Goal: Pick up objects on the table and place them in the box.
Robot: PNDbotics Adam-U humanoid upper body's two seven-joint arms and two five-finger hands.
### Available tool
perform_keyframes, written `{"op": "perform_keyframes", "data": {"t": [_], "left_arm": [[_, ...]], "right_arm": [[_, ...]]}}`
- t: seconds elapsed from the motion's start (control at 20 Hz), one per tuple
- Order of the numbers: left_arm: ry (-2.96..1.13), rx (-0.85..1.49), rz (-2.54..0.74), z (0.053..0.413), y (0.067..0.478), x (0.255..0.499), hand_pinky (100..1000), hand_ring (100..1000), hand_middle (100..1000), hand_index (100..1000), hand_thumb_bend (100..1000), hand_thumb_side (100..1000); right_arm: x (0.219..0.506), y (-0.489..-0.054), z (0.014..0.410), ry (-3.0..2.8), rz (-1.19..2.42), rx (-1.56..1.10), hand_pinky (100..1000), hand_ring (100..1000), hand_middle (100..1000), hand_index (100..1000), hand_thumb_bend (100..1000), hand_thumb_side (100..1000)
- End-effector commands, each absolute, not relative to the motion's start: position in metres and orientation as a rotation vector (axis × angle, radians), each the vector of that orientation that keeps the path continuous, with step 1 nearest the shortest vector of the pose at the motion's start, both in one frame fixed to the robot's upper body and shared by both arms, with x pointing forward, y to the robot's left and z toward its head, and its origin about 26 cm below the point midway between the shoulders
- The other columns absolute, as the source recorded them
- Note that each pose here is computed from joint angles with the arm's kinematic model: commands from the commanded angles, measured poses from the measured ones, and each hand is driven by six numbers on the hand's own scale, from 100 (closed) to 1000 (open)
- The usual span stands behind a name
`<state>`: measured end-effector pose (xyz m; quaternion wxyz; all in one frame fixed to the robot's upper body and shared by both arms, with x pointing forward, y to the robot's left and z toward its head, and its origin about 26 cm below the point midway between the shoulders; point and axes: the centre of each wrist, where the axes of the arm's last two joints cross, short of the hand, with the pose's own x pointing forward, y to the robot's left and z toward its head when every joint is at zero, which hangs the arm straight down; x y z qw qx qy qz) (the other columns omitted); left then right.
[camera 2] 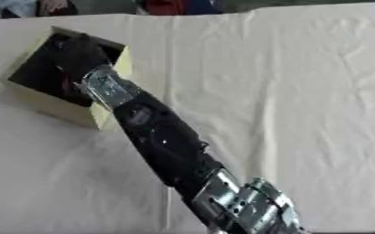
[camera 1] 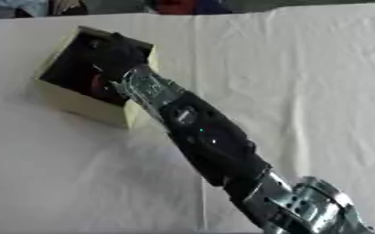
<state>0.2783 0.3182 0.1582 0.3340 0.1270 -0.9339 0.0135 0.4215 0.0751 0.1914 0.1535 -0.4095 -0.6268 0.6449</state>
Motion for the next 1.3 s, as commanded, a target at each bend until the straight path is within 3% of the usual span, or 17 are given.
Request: {"op": "perform_keyframes", "data": {"t": [0.05, 0.35, 0.7, 1.3], "left_arm": [[-2.460, 0.327, 0.017, 0.165, 0.317, 0.277, 526, 615, 684, 742, 100, 679], [-2.457, 0.324, 0.009, 0.165, 0.317, 0.277, 527, 616, 684, 742, 100, 678], [-2.455, 0.327, 0.003, 0.165, 0.317, 0.277, 527, 616, 685, 742, 100, 679], [-2.457, 0.356, -0.004, 0.166, 0.320, 0.276, 528, 617, 685, 742, 100, 675]], "right_arm": [[0.416, 0.082, 0.210, -1.853, 1.816, -1.229, 894, 875, 745, 919, 100, 195], [0.409, 0.086, 0.224, -1.887, 1.767, -1.268, 895, 871, 737, 919, 100, 241], [0.397, 0.081, 0.263, -2.048, 1.594, -1.228, 871, 837, 680, 883, 100, 121], [0.363, 0.008, 0.360, -2.341, 1.289, -1.135, 849, 809, 628, 824, 100, 100]]}}
